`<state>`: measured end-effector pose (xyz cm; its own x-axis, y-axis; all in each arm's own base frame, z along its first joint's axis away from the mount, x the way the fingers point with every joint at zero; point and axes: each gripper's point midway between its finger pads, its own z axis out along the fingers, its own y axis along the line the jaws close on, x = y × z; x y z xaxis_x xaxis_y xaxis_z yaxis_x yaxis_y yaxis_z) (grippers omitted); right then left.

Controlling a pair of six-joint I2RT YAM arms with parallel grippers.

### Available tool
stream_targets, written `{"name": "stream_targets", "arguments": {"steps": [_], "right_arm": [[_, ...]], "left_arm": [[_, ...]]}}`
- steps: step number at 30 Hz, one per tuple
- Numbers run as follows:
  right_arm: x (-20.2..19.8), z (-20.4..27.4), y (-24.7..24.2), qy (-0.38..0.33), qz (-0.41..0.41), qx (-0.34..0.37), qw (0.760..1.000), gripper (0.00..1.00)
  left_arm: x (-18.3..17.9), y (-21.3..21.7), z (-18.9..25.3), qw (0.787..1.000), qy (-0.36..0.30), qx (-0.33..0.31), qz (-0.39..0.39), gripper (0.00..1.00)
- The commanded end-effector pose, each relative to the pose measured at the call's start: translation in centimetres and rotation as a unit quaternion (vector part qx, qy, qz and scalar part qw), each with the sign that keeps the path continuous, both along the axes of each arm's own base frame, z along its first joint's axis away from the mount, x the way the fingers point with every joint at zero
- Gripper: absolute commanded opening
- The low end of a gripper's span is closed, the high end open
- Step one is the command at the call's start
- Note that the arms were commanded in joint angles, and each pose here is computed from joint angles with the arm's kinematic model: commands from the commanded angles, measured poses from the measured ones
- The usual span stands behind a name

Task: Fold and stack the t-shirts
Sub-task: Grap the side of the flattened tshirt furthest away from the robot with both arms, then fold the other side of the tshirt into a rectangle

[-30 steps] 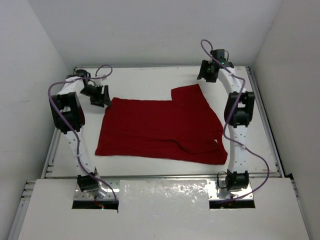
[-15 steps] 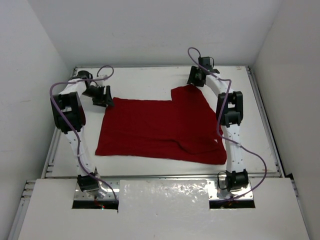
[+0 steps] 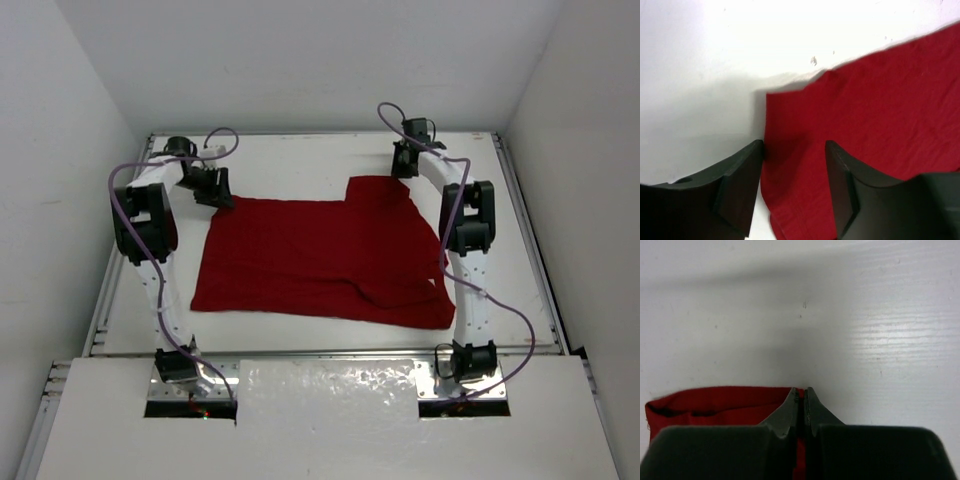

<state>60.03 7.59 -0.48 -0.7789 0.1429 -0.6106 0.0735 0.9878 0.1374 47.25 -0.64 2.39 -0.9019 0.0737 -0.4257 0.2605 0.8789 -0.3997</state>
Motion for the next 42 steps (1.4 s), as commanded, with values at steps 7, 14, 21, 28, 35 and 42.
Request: {"name": "stream_targets", "arguments": {"steps": [7,14,21,28,35,42], "right_arm": [[-1.7,4.3,1.3,-0.019,0.057,0.015,0.998,0.00],[-8.3,9.8,0.8,-0.064,0.084,0.020,0.994,0.00],[-19.9,11.3,0.3,-0.087,0.069,0.055,0.992,0.00],[-27.3,7.5,-0.4,-0.059,0.048,0.065,0.995,0.00],[-29.0,5.3,0.2,-0.038,0.049,0.083,0.995,0.00],[-29.3,5.0,-0.7,-0.033,0.052,0.052,0.997,0.00]], "left_arm": [[0.2,-2.0,0.7,0.997,-0.035,-0.024,-0.062,0.00],[-2.0,-0.8,5.6,0.972,-0.132,0.057,-0.187,0.00],[-7.1,-0.4,6.7,0.932,-0.161,0.106,-0.308,0.00],[-12.0,-0.3,4.5,0.922,-0.126,0.108,-0.350,0.00],[-15.5,-0.1,4.6,0.917,-0.091,0.094,-0.376,0.37],[-17.2,0.8,9.3,0.903,-0.104,0.072,-0.411,0.51]]}}
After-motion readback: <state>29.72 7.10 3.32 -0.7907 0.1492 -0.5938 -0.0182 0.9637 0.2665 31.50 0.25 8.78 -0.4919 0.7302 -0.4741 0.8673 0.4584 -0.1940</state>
